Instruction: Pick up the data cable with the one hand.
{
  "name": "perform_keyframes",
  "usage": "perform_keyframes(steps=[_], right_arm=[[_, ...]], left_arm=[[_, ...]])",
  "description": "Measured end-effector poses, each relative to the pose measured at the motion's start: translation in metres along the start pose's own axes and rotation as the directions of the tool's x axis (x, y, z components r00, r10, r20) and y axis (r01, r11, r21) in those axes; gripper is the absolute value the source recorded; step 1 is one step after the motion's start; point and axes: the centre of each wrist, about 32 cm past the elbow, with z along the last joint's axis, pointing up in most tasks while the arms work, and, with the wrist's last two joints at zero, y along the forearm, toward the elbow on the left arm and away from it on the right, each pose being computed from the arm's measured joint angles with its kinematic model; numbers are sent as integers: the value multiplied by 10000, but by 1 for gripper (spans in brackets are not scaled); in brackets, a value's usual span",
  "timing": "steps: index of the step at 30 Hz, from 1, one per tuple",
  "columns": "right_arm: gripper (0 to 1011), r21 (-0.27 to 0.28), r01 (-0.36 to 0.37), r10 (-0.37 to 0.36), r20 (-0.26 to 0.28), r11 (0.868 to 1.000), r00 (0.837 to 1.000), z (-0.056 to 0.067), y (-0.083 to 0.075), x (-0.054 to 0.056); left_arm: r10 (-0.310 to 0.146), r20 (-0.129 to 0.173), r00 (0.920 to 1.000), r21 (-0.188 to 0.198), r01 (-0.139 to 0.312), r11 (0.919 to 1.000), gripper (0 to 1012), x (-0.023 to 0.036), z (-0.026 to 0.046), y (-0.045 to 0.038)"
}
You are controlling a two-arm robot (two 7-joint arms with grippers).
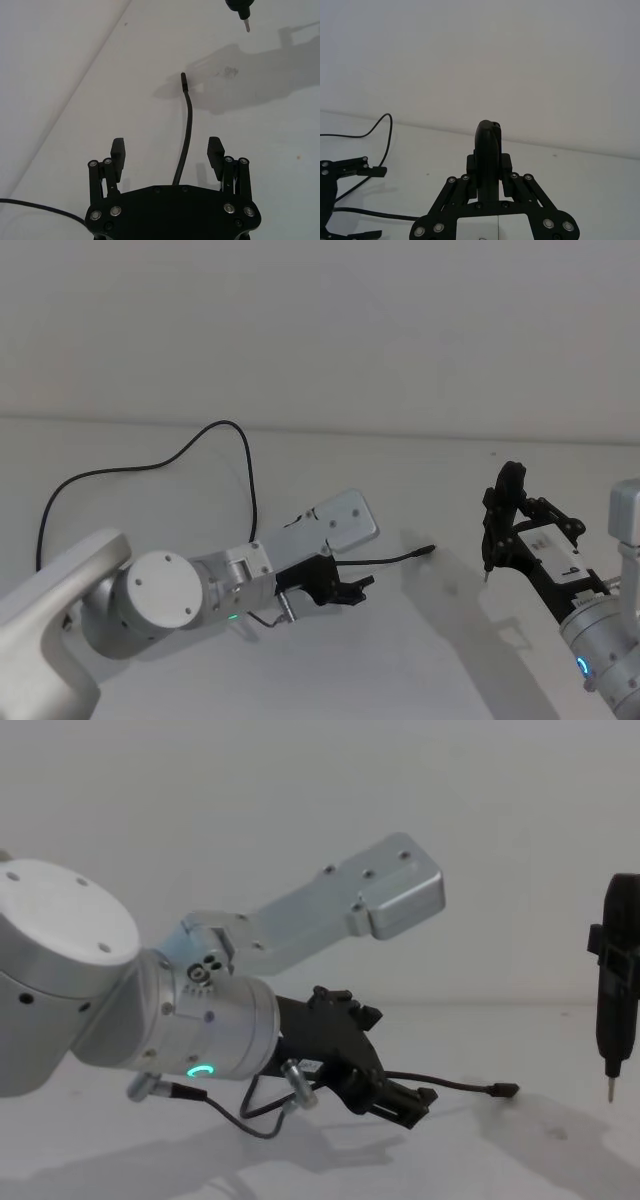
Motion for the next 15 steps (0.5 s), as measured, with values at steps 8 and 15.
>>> perform_keyframes(steps=[8,15], right_arm=[[268,-1,0,0,0,10000,10000,0,0,0],[268,-1,0,0,0,10000,10000,0,0,0]], left_arm=[[25,0,10000,82,-25,10000,1001,-34,9,-85],[30,-4,10000,133,-30,9999,919,-52,16,-128]])
